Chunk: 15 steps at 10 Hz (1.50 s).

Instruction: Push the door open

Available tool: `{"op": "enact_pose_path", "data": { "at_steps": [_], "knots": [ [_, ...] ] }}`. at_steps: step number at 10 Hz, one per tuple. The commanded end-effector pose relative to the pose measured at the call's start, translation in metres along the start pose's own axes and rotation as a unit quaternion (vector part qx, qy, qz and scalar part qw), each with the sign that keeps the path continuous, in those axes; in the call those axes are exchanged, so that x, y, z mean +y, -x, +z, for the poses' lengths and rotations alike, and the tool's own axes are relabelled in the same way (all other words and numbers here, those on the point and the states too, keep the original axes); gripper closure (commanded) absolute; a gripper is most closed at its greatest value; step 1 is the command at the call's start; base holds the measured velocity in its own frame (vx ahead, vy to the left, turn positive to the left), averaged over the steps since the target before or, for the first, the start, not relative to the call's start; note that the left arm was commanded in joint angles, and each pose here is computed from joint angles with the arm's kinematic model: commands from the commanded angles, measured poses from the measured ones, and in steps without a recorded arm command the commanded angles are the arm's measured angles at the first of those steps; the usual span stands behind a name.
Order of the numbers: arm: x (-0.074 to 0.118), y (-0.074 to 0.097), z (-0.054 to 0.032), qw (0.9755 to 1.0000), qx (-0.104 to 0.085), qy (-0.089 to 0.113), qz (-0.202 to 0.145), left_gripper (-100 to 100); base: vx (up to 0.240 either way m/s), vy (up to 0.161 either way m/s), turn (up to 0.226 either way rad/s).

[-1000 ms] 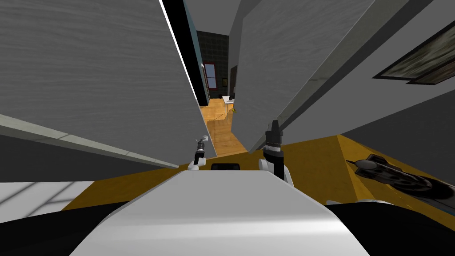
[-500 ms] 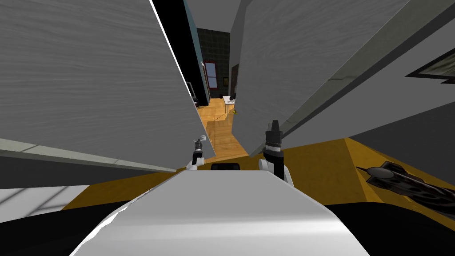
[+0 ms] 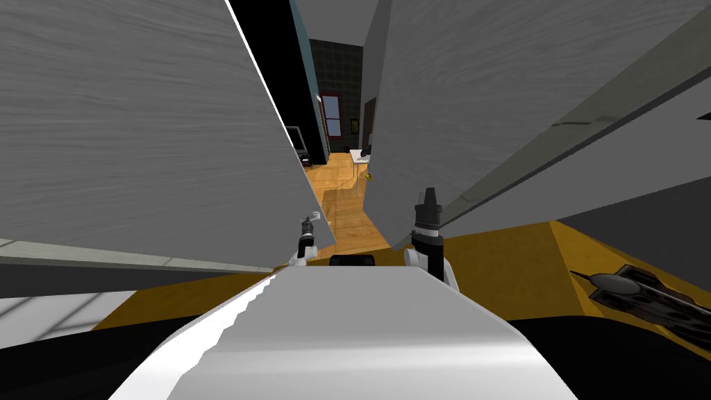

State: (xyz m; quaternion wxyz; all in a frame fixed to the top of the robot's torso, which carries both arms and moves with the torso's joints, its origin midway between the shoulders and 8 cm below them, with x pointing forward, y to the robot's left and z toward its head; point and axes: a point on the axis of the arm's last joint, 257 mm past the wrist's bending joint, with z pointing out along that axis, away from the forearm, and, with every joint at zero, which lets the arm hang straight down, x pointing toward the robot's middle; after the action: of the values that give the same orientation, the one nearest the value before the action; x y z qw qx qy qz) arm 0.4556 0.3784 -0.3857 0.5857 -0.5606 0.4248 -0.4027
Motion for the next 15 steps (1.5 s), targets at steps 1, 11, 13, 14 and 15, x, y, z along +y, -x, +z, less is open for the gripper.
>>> {"op": "enact_pose_path", "data": {
  "at_steps": [1, 11, 13, 14, 15],
  "knots": [
    [-0.005, 0.021, 0.0057, 0.9997, -0.021, -0.008, 0.005, 100, 0.178, -0.019, 0.084],
    [0.001, 0.066, -0.0015, 0.996, -0.089, 0.0, -0.008, 100, 0.193, -0.03, 0.068],
    [0.004, 0.07, -0.004, 0.995, -0.099, 0.002, -0.013, 100, 0.187, -0.015, 0.064],
    [0.005, 0.072, -0.0057, 0.9943, -0.105, 0.004, -0.016, 100, 0.18, -0.043, 0.063],
    [0.007, 0.073, -0.0072, 0.9938, -0.11, 0.006, -0.018, 100, 0.18, -0.058, 0.077]
  ]
}}
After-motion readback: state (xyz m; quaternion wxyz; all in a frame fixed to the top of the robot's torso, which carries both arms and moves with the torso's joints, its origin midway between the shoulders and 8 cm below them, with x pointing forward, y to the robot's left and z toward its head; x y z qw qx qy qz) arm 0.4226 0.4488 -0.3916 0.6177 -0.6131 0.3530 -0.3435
